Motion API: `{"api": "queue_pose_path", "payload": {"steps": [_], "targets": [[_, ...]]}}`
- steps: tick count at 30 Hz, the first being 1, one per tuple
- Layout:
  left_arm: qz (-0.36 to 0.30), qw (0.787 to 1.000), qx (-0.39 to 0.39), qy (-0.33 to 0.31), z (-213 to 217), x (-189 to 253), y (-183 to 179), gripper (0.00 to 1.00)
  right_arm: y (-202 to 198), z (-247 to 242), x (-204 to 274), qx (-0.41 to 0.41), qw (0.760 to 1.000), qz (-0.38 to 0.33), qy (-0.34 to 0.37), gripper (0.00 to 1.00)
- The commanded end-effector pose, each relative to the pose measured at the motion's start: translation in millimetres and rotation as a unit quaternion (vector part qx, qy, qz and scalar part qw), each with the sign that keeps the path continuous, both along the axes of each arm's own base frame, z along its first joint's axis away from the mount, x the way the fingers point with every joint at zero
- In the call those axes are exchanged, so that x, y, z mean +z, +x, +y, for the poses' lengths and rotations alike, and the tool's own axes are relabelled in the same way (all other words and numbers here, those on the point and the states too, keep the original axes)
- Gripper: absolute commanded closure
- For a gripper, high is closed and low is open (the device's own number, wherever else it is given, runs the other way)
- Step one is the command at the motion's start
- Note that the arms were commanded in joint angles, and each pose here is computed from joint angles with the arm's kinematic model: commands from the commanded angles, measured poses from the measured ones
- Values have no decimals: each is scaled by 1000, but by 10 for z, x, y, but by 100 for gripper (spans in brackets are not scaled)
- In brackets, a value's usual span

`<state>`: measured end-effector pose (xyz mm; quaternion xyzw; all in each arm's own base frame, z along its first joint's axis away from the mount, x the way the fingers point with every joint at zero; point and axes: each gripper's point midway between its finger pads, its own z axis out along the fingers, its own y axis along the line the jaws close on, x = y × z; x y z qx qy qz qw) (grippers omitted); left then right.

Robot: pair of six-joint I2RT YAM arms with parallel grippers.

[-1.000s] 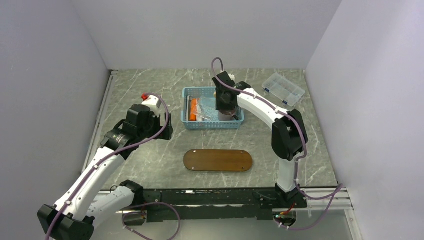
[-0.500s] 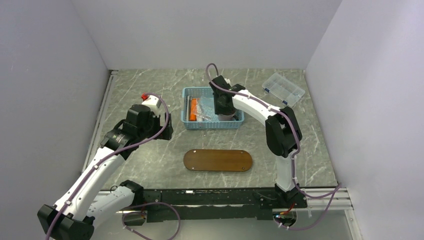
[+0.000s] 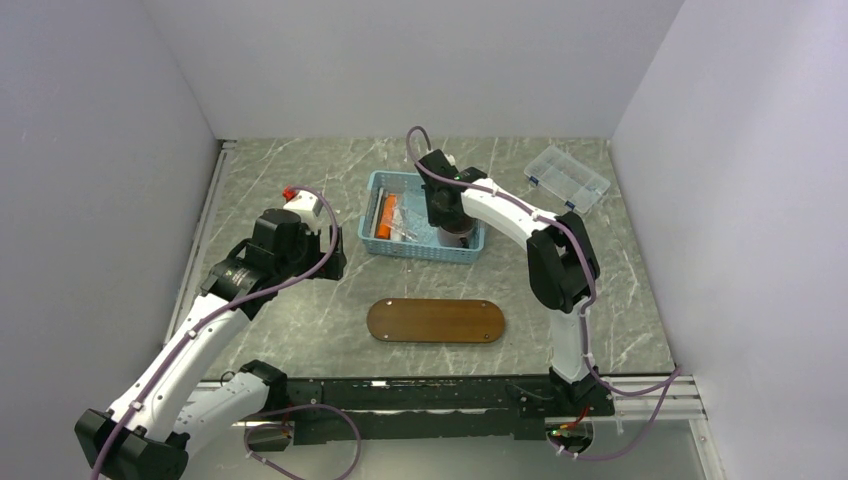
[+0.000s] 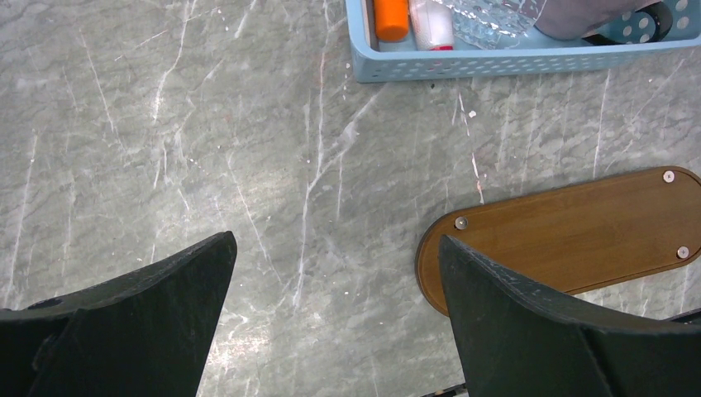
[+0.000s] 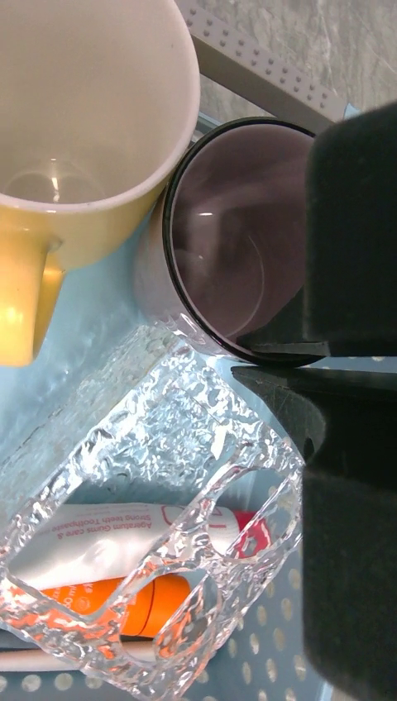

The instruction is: Prepare toiletry sets of a toothbrush and toothpaste on the tray

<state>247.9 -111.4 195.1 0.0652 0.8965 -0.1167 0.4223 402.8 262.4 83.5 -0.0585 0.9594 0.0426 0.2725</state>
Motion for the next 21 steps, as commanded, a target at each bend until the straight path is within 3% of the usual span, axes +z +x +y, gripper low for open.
{"api": "queue_pose_path", "payload": {"steps": [1, 21], "targets": [[-15, 1000, -3, -1, 3, 45, 40, 1, 54, 33, 92, 1, 1000, -9, -4, 99], [-12, 1000, -2, 2, 4, 29, 47, 1, 109, -89, 610, 31, 997, -67, -26, 100]]}}
